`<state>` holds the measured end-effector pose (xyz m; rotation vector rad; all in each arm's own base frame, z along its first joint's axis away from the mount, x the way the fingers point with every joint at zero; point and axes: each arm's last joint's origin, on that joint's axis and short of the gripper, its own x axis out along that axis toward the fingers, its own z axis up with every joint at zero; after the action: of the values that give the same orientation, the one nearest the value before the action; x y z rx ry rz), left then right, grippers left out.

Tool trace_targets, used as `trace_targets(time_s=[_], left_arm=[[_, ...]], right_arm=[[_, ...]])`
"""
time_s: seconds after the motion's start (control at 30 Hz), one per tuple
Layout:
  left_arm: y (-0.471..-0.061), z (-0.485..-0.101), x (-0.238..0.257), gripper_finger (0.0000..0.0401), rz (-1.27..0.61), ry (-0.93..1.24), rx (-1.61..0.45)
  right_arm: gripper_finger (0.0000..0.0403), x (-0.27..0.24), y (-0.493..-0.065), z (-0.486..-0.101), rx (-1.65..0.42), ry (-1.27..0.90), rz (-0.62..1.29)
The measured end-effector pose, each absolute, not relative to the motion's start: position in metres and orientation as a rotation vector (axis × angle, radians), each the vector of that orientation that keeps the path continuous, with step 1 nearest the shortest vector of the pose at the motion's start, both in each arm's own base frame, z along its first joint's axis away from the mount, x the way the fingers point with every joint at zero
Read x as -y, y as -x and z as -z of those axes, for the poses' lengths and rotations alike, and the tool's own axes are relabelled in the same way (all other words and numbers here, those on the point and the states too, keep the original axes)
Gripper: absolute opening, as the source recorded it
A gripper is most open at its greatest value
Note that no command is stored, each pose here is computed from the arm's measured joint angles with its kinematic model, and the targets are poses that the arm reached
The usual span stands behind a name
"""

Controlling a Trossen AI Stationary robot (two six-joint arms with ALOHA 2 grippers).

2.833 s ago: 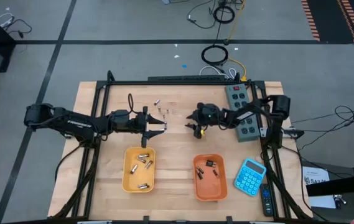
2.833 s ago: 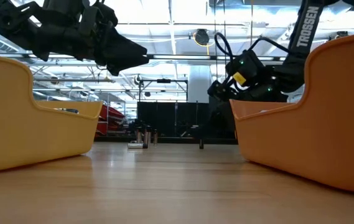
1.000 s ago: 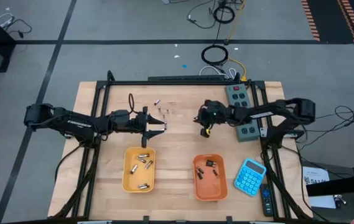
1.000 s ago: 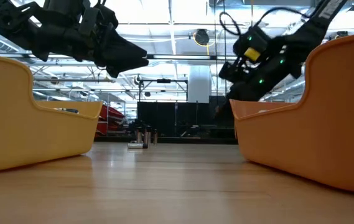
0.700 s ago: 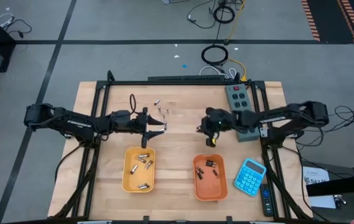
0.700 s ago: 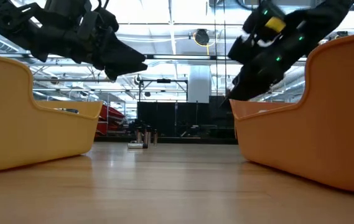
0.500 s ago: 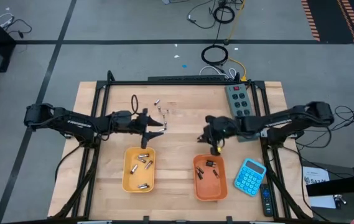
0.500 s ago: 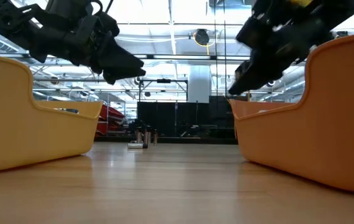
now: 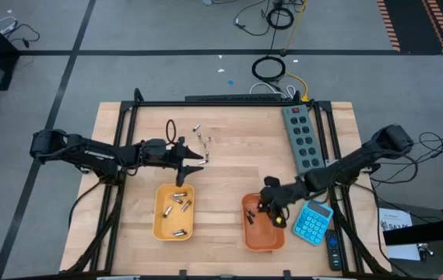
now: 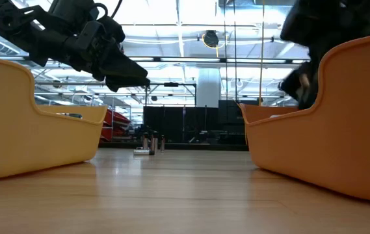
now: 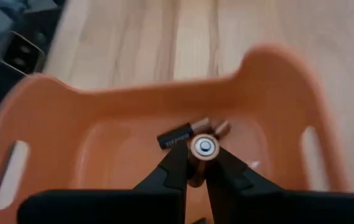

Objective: Sort batteries
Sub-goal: Put the black battery into the orange bin, then put the silver battery into the yellow bin

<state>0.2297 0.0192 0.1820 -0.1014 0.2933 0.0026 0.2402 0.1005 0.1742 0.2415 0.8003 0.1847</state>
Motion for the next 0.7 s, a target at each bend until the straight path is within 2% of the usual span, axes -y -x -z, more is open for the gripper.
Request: trace_targets(time_s=[0.17,0.37,0.53,0.7], left_arm=[[-0.229,-0.181,-0.019,0.0205,-0.004,0.11,-0.301],[-0.229,-0.181,-0.019,0.0205,-0.007,0.128,-0.303],[-0.229,-0.18,-0.02,0.0205,-0.01,0.122,-0.318],[-0.228,-0.178,-0.025,0.0205,-0.023,0.13,-0.338]], right_arm=[[0.0036,-0.11,-0.243,-0.155,-0.866,-0.311,-0.094],[0.0085,-0.114,-0.243,-0.152,-0.837,-0.324,-0.018],[0.0123,-0.115,-0.242,-0.16,-0.793,-0.335,-0.028],[0.0133,-0.114,-0.233,-0.19,-0.644,-0.237,-0.06]])
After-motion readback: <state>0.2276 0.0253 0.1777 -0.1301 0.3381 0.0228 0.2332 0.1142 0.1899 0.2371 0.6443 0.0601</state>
